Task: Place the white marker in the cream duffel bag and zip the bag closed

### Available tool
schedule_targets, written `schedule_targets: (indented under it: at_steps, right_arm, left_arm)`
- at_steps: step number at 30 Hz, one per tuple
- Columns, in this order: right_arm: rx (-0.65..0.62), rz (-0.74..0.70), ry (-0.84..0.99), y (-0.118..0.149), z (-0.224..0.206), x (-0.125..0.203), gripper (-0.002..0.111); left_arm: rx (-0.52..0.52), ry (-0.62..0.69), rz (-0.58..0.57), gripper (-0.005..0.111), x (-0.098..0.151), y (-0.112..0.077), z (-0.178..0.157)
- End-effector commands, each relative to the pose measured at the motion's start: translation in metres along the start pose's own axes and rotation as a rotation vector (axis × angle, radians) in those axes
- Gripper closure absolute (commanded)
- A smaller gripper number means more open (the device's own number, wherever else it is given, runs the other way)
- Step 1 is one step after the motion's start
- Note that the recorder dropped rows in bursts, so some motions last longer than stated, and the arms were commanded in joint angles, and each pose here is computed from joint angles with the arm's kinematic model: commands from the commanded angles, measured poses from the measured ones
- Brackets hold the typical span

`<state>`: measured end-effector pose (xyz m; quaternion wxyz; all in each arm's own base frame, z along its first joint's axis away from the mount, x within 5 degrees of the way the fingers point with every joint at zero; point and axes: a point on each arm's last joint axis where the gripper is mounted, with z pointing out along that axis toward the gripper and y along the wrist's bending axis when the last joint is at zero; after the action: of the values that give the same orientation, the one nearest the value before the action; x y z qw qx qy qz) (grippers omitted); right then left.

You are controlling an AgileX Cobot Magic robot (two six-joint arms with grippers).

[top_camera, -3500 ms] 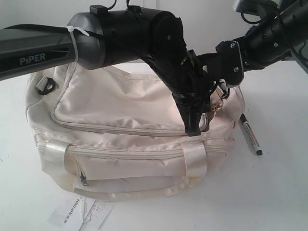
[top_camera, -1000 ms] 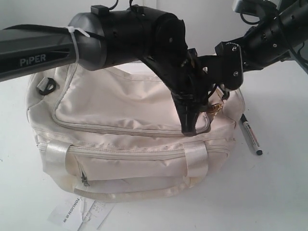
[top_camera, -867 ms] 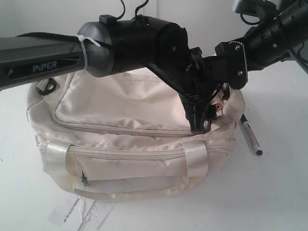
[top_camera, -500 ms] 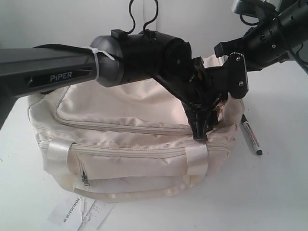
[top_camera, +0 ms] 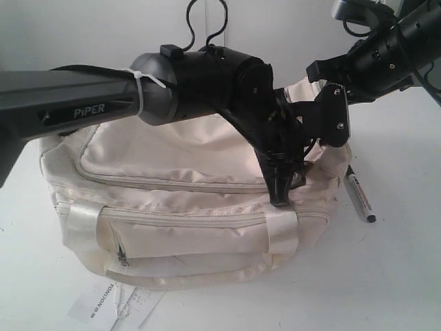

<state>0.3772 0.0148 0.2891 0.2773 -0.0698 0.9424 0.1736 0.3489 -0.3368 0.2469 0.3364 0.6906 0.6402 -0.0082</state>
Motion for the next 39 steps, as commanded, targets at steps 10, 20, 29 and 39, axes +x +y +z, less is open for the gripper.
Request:
schedule_targets:
  at_steps: [10,20,29,39]
  right_arm:
    - [-0.006,-0.007,-0.011,0.001,-0.003,-0.001,0.108]
    - [-0.001,-0.007,-0.021,0.000,-0.003,-0.002,0.108]
    - [-0.002,-0.003,-0.011,-0.001,0.001,-0.002,0.108]
    - [-0.002,-0.003,-0.011,-0.001,0.001,-0.002,0.108]
  left_arm:
    - [0.038,0.027,-0.066,0.107,-0.005,0.001,-0.037]
    - [0.057,0.033,-0.117,0.107,-0.008,-0.001,-0.046]
    - [0.035,-0.010,-0.129,0.107,-0.023,-0.005,-0.070]
    - [0.061,0.019,-0.180,0.107,-0.022,-0.007,-0.084]
